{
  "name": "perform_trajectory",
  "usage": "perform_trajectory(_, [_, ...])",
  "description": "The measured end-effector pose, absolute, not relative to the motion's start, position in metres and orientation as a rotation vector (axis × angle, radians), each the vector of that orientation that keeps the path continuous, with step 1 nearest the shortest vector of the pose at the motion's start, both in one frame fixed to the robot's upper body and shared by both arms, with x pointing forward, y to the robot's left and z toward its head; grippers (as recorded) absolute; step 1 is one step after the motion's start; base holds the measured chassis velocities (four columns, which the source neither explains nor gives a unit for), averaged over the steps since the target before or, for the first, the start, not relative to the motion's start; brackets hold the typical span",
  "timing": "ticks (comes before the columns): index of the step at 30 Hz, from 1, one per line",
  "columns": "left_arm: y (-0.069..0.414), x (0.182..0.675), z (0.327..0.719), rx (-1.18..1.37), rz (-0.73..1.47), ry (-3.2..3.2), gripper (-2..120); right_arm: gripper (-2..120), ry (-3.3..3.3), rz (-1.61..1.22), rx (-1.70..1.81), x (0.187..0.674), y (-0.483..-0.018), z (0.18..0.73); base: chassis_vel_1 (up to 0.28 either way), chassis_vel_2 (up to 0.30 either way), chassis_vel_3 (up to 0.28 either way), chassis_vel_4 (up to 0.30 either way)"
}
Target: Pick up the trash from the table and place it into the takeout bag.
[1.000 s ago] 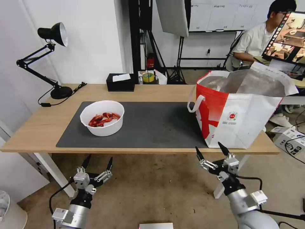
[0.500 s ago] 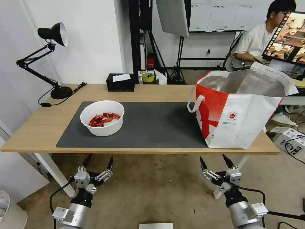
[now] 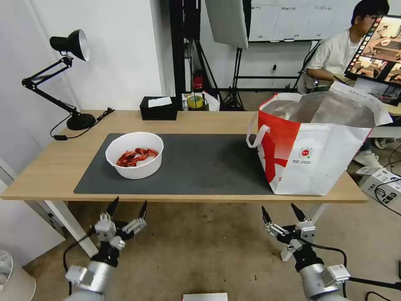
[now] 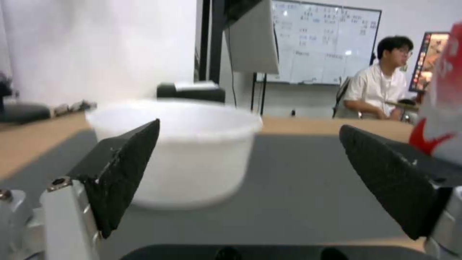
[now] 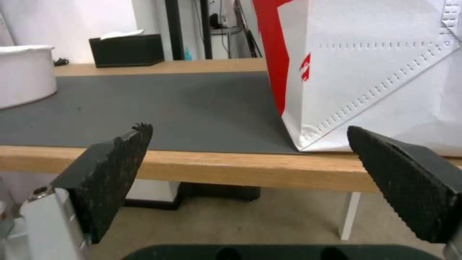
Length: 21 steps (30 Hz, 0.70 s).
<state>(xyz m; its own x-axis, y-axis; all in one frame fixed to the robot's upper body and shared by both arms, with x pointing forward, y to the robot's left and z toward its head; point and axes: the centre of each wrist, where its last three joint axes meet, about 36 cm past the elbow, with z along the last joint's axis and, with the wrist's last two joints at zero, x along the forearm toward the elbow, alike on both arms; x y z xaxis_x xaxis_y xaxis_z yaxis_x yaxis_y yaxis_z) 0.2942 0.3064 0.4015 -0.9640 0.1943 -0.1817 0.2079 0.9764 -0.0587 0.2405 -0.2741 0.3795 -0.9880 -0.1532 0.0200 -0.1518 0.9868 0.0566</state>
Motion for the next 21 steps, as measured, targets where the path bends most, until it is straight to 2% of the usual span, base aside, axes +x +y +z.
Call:
perform_trajectory(14, [0.351,0.384,0.473,0.357,0.006,2.973,100,100,-3.107,-0.086,0.240,0.241,-0.274,0.380,0.000,0.000,0.000,0.000])
perform_trajectory(21, [0.367,0.401,0.496,0.333,0.067,3.030,100,100,-3.107,-0.086,0.241,0.241,-0.274,0.380,0.000,0.000,0.000,0.000])
